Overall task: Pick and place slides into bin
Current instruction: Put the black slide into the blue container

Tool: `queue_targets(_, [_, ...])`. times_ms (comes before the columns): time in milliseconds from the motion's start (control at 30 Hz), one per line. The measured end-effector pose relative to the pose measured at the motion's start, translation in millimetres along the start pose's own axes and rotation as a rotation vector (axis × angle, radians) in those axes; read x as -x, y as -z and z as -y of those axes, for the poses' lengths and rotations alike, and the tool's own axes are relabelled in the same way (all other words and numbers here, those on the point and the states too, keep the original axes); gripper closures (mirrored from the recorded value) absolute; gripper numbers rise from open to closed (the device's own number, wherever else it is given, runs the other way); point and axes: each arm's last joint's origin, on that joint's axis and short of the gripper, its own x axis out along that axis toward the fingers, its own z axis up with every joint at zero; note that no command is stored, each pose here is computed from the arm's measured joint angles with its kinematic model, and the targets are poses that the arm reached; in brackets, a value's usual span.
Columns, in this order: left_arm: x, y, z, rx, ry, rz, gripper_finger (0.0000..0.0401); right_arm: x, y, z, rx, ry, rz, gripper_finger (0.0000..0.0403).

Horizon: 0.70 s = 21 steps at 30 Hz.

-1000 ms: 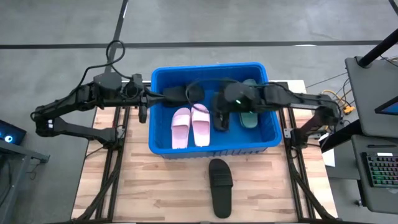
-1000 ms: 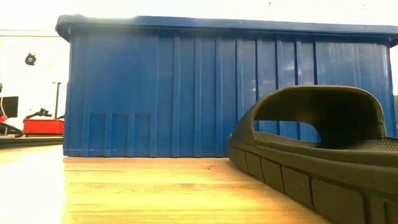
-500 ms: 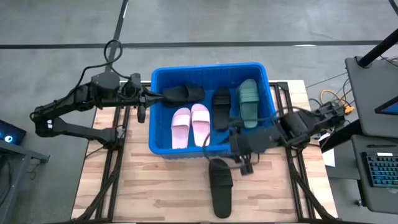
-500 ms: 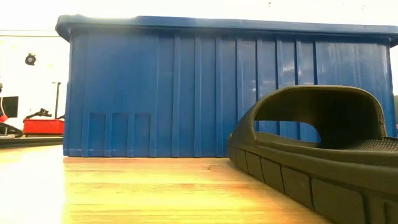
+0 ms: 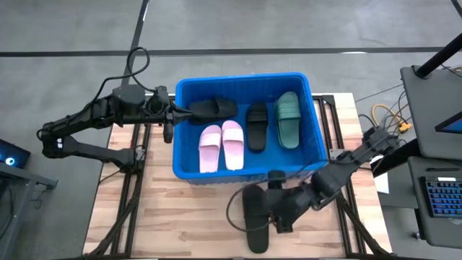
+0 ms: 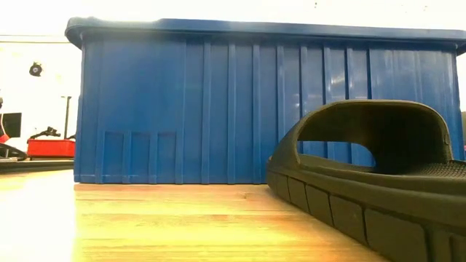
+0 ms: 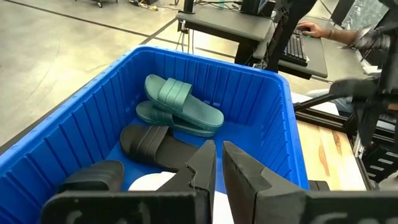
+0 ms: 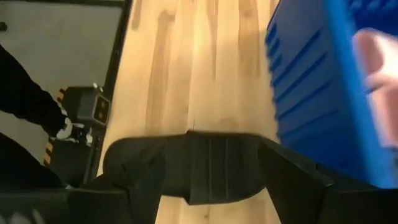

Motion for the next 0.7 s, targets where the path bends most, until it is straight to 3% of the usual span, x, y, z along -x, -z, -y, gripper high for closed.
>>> queue_targets(367, [-2,0,0,0.0,-0.001,-0.005,0.0388,-59,32,-27,0.059,-0.041,-0.225,0.0176])
queue_targets(700, [-3,1,0,0.005,-0.001,-0.009,0.0388,-116,52,-41,0.168,0.017,-0.362,0.0177])
